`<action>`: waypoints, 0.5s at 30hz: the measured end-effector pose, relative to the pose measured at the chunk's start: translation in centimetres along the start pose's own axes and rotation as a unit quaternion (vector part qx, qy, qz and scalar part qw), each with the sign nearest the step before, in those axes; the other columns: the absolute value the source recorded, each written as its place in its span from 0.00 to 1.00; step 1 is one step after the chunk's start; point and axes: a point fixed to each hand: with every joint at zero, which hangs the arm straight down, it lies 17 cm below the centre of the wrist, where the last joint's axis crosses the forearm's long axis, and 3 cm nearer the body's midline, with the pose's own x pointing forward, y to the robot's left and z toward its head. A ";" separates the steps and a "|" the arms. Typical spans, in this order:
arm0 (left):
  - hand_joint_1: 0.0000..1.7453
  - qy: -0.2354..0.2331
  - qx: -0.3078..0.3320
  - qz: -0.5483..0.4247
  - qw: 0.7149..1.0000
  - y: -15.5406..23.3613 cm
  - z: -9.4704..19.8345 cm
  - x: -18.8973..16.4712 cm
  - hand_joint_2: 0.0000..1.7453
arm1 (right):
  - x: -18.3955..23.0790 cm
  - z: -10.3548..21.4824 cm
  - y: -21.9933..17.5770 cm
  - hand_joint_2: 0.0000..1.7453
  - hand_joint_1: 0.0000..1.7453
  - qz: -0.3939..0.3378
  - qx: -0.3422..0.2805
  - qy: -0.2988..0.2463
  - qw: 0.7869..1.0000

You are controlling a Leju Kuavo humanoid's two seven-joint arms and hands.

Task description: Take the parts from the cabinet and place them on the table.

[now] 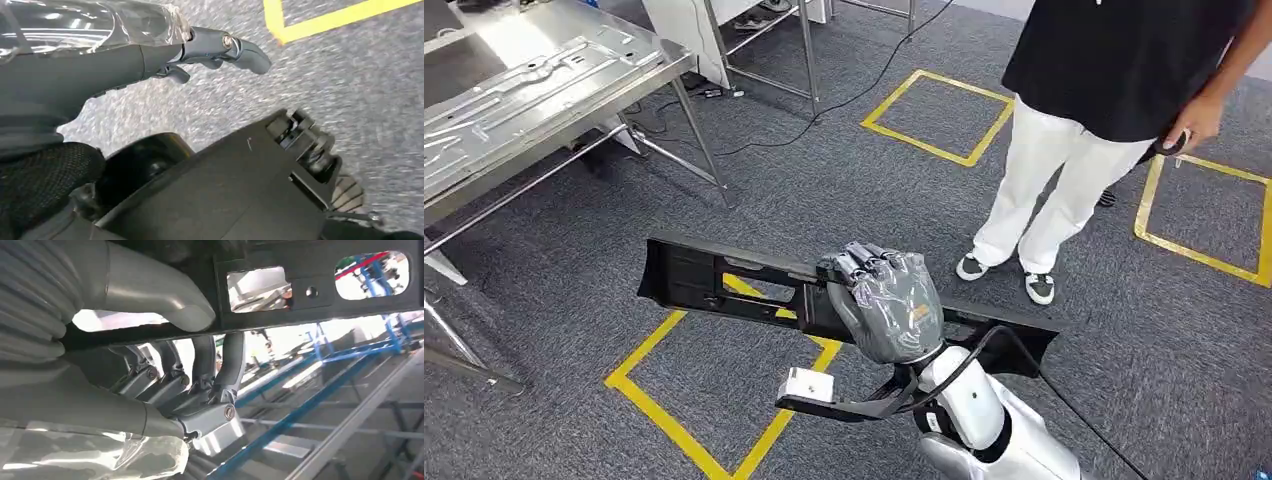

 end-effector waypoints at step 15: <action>0.00 0.006 -0.002 -0.003 1.000 -0.3 0.1 -0.8 1.00 | -0.3 0.3 0.1 1.00 1.00 -0.003 0.001 0.003 1.000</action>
